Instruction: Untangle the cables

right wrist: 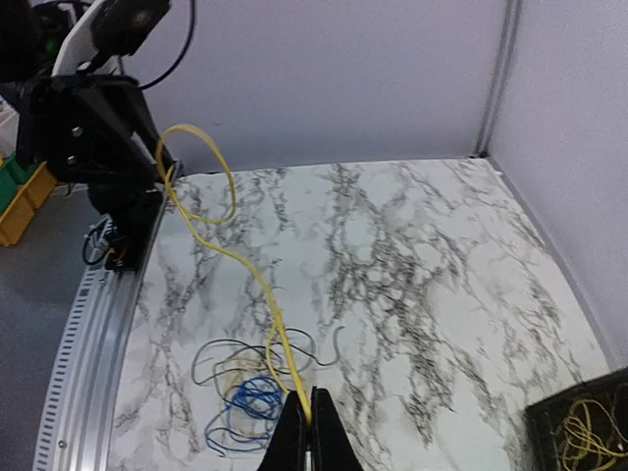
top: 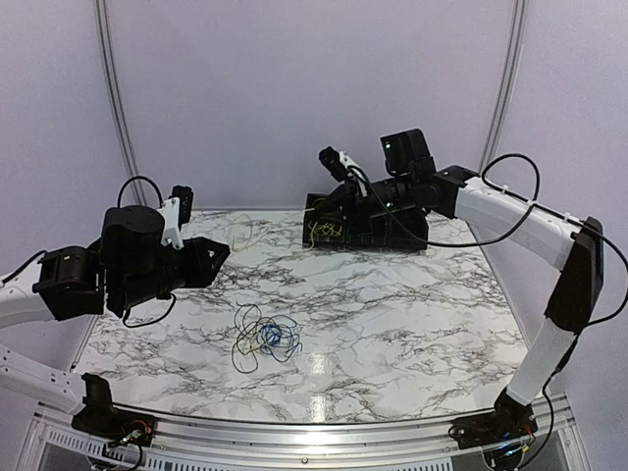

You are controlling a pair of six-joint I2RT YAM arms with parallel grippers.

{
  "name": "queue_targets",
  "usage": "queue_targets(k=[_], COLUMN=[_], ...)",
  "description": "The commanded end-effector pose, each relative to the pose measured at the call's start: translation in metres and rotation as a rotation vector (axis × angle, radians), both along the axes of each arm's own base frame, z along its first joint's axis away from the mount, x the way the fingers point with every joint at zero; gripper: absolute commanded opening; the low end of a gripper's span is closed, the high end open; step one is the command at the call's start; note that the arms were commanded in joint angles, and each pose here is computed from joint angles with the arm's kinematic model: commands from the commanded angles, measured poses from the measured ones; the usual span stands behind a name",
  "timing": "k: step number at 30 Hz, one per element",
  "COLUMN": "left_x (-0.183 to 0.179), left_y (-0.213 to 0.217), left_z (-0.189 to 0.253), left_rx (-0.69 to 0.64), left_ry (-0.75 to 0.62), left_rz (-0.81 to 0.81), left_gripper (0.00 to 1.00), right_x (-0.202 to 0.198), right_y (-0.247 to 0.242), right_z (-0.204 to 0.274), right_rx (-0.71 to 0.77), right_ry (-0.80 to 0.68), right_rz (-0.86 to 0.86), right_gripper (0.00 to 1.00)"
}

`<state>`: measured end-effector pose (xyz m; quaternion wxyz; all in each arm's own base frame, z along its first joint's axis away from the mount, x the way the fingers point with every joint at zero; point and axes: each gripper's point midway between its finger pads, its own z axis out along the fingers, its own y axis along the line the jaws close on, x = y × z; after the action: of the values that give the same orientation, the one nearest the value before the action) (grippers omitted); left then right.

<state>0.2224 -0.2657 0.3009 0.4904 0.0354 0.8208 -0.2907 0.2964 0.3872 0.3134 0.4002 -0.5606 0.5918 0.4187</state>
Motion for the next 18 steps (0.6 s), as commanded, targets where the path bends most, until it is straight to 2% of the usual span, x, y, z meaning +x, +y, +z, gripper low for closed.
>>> queue_targets(k=[1, 3, 9, 18], left_x=[0.0, 0.001, 0.002, -0.002], left_y=[0.05, 0.052, 0.062, 0.06], left_z=[-0.044, -0.046, -0.055, -0.077], left_rx=[0.198, 0.194, 0.202, 0.211], left_ry=[0.057, 0.056, 0.045, 0.075], left_rz=[0.141, 0.155, 0.191, 0.17], left_gripper=[0.35, 0.41, 0.43, 0.54], right_x=[0.091, 0.092, 0.105, 0.157], right_y=[-0.057, -0.055, -0.051, -0.042], right_z=[0.02, 0.018, 0.022, 0.01], right_rx=[0.001, 0.005, 0.0, -0.05], right_ry=[-0.059, -0.048, -0.066, -0.122], right_rz=[-0.317, -0.315, -0.331, -0.421], right_gripper=[0.0, 0.0, 0.0, 0.0])
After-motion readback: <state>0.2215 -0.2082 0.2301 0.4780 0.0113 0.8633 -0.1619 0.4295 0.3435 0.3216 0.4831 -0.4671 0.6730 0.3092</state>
